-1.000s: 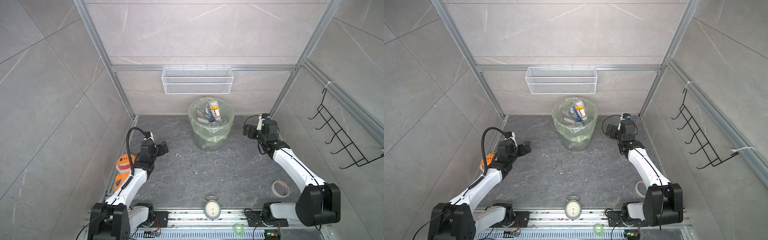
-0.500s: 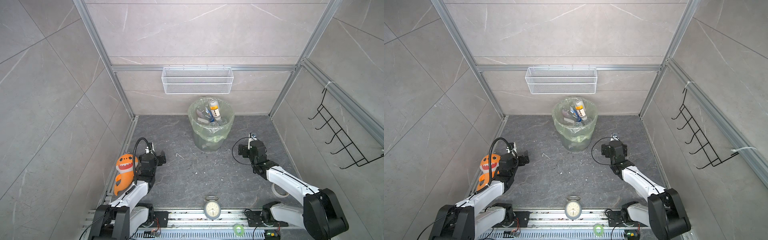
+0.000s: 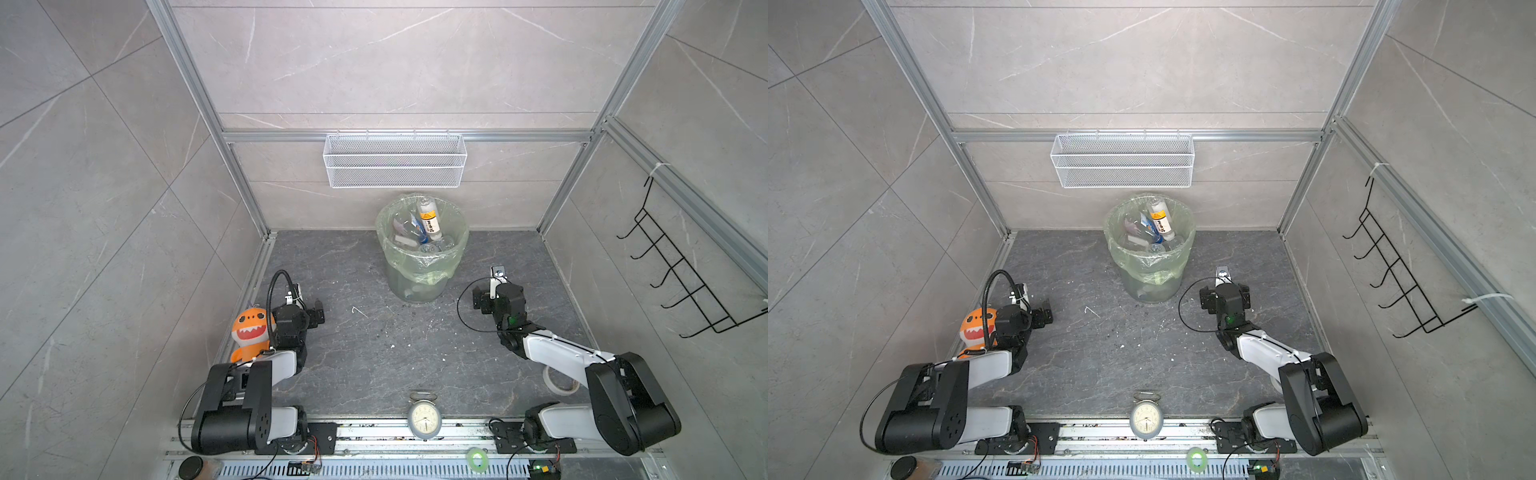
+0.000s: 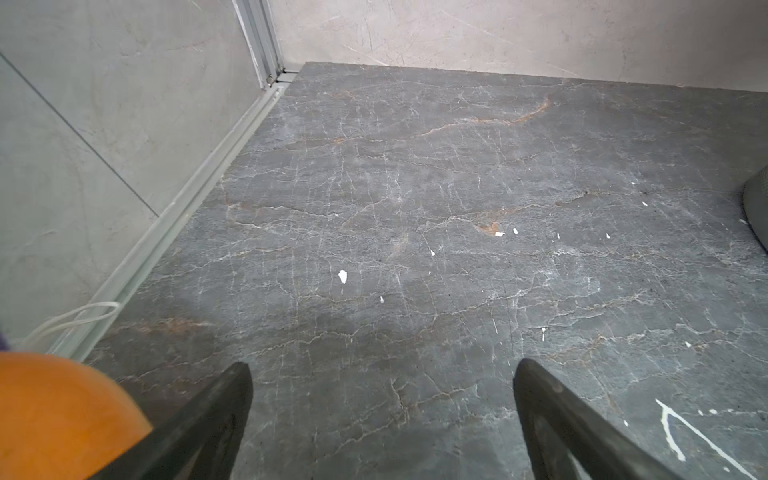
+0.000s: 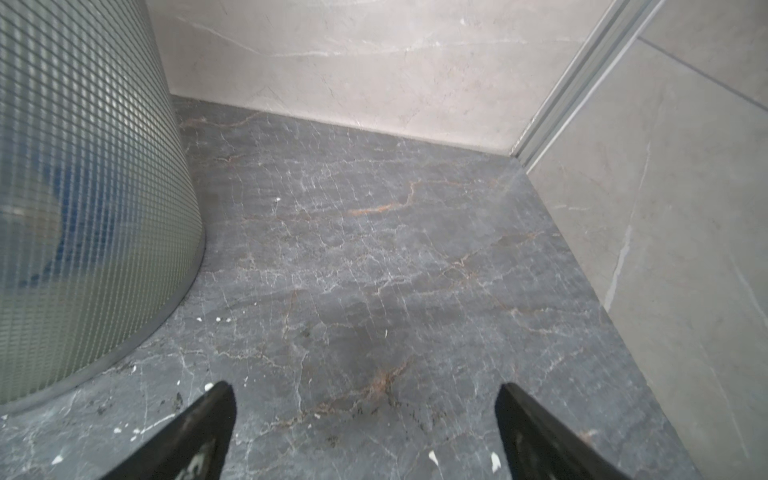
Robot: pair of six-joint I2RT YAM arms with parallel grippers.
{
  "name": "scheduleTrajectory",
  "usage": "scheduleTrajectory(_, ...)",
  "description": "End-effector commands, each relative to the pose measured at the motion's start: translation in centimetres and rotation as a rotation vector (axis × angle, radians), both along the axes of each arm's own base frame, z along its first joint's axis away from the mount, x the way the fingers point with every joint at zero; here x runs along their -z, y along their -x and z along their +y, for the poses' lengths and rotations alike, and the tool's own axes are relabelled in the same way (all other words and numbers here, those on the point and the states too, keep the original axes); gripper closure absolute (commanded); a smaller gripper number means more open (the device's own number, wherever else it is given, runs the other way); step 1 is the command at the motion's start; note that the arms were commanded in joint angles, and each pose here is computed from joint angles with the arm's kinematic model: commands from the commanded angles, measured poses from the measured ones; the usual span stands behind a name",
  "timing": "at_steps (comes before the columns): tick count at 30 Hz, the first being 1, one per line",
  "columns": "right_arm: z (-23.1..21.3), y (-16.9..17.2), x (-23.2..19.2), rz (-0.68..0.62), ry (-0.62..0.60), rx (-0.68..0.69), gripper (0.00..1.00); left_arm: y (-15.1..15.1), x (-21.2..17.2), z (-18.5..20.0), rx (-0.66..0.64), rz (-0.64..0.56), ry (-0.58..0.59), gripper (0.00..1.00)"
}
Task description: Throw the plastic bottles in the bin
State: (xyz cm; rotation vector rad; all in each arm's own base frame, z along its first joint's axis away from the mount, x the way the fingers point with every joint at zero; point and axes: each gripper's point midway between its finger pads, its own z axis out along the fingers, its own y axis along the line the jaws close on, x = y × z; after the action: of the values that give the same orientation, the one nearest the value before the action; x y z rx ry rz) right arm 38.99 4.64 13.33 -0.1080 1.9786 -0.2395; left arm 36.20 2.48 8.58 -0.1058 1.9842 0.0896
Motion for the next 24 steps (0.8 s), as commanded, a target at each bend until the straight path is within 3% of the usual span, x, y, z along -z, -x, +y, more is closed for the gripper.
scheduleTrajectory(1, 0.6, -0.5, -1.5, -0.075, 0.011, -0.053, 0.01, -1.4, -1.2, 0.0, 0.045, -0.084, 0.026, 0.00)
scheduleTrajectory(9, -1.1, 1.5, -0.2, -0.099, -0.033, 0.021, 0.00, -1.9, -0.1, 0.7, 0.031, -0.046, 0.070, 0.00)
scheduleTrajectory(16, -0.6, 0.9, 0.7, -0.086, -0.053, -0.025, 0.00, -2.1, 0.0, 0.6, 0.045, -0.035, 0.067, 0.00)
scheduleTrajectory(20, 0.9, 0.7, 1.7, -0.051, -0.066, -0.125, 0.00, -2.3, 0.1, -0.1, 0.089, -0.022, 0.058, 0.00)
scheduleTrajectory(24, -0.4, 0.6, 2.7, -0.068, -0.110, -0.088, 0.00, -2.3, 0.1, -0.1, 0.088, -0.021, 0.058, 0.00)
